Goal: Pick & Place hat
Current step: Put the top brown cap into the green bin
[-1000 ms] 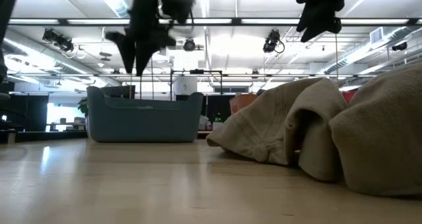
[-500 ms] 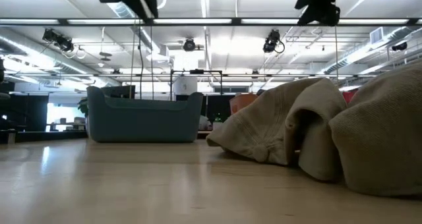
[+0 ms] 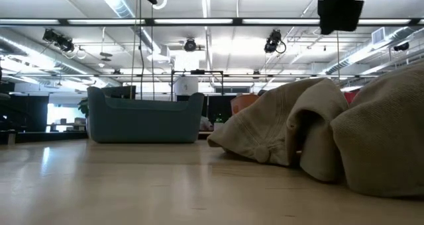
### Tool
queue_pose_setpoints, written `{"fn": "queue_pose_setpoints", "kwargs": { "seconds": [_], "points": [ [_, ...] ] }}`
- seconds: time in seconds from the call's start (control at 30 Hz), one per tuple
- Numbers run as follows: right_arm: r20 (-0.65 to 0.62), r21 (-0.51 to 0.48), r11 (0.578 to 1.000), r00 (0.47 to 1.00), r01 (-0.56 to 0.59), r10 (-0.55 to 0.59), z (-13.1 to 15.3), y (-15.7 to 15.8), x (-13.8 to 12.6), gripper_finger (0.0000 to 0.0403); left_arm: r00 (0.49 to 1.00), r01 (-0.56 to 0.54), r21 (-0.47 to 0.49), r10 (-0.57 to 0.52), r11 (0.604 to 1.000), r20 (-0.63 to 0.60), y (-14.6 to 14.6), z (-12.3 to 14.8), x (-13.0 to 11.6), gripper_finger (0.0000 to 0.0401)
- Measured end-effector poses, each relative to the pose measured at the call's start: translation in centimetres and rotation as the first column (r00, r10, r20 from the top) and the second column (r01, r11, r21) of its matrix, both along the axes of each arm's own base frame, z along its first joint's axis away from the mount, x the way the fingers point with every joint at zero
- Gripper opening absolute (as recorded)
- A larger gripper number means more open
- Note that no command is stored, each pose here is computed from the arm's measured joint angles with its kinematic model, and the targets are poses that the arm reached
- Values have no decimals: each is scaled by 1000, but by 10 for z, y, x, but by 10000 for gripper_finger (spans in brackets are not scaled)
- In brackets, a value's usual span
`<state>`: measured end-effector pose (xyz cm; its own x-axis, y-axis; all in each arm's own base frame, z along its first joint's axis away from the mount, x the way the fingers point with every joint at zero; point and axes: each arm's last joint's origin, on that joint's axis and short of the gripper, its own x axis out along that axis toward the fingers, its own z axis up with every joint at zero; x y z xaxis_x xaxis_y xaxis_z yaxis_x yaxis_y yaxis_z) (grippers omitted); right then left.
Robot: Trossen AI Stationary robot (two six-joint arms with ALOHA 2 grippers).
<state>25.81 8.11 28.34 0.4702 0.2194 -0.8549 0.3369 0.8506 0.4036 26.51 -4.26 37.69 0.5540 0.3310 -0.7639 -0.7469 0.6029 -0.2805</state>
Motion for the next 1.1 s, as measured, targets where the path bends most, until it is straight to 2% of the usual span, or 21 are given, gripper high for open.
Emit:
{"fn": "queue_pose_setpoints", "kwargs": {
  "seconds": [0.33,0.5,0.7,0.9,1.1],
  "points": [
    [-110,48,999,994,-20,25,-35,34,18,190,1000,19,11,-19,1000,8,-16,-2,-1,135],
    [-152,57,998,988,32,-23,-44,41,21,190,999,53,13,-53,999,7,-24,-2,-3,135],
    [-121,70,996,992,50,-41,-45,50,23,190,993,115,14,-115,993,11,-40,-1,-7,135],
    [-81,0,992,989,125,-125,-45,55,21,190,986,167,26,-167,986,19,-55,-1,-12,135],
    [27,-95,979,984,178,-176,-50,54,31,190,982,184,40,-186,982,38,-62,0,-14,135]
  ]
}}
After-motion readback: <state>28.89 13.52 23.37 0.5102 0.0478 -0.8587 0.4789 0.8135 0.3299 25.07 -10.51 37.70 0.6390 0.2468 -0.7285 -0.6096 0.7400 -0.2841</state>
